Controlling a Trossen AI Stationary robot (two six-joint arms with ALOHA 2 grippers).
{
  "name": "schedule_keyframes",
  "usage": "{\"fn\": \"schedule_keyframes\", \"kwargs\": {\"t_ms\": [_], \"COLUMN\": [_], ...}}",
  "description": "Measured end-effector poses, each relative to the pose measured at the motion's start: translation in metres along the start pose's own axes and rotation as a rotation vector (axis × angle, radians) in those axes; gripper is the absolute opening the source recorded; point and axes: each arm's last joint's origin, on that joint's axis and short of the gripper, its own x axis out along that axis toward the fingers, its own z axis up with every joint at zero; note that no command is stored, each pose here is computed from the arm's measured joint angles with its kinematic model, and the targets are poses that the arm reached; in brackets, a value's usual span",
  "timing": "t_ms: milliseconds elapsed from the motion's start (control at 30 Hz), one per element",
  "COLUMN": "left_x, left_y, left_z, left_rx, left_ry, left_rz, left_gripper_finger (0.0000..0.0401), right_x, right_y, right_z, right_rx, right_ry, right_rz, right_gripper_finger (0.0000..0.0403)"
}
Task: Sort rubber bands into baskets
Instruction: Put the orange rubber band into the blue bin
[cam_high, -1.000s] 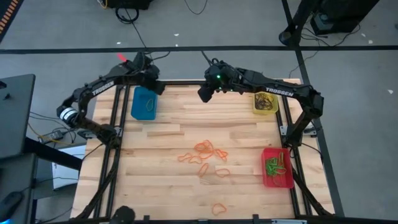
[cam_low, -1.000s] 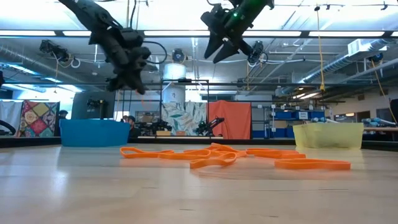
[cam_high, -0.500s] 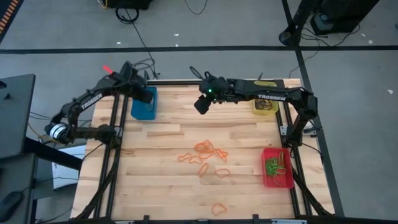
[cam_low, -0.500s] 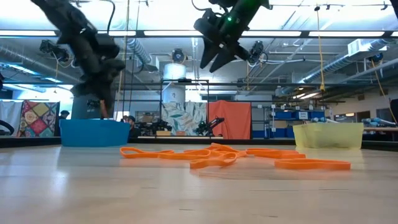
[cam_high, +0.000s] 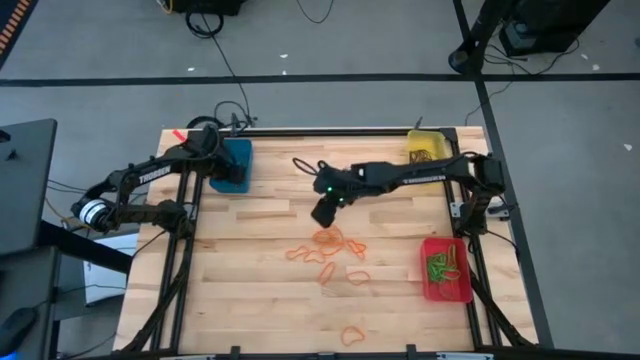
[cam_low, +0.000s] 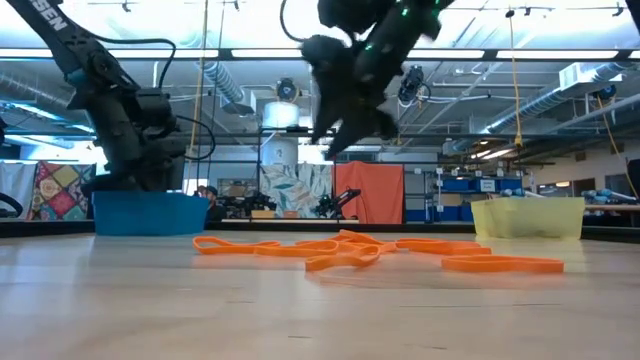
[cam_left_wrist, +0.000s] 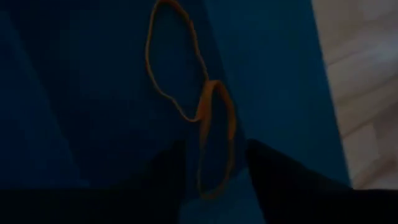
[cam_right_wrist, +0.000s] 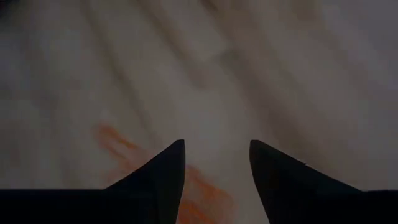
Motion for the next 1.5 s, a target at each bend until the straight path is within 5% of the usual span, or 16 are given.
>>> {"fn": "schedule_keyframes", "kwargs": {"t_ms": [100,300,467,733,1000,1333,1500], "left_x": [-0.001,-0.024,-0.061,-0.099,-0.102,-0.102,-0.098], "left_y": [-0.001,-0.012,-0.032,-0.064,-0.084,-0.110,-0.115], "left_z": [0.001,0.011,0.009,-0.021,-0.036,-0.048,-0.051], "left_rx": [0.001,-0.033,0.025,0.002,-0.048,-0.044,-0.049], "left_ry": [0.003,-0.029,-0.086,-0.074,-0.114,-0.164,-0.191], "left_rz": [-0.012,0.015,-0.038,-0.300,-0.257,-0.311,-0.265], "left_gripper_finger": [0.0216,0.0240,0.0240,0.0240,0.0240,0.0240,0.0238], "right_x": [0.027,0.064,0.072,0.068,0.078,0.096,0.097], "right_y": [0.002,0.005,0.012,0.035,0.034,0.008,0.006], "right_z": [-0.006,-0.028,-0.044,-0.060,-0.068,-0.099,-0.103], "right_rx": [0.101,0.117,0.102,-0.177,-0.564,-0.595,-0.615], "right_ry": [-0.010,-0.034,0.059,0.073,-0.042,-0.041,-0.025], "right_rz": [0.097,-0.069,-0.071,-0.040,-0.070,-0.017,-0.015], "right_gripper_finger": [0.0186,0.0172,0.0171,0.0170,0.0150,0.0145,0.0095]}}
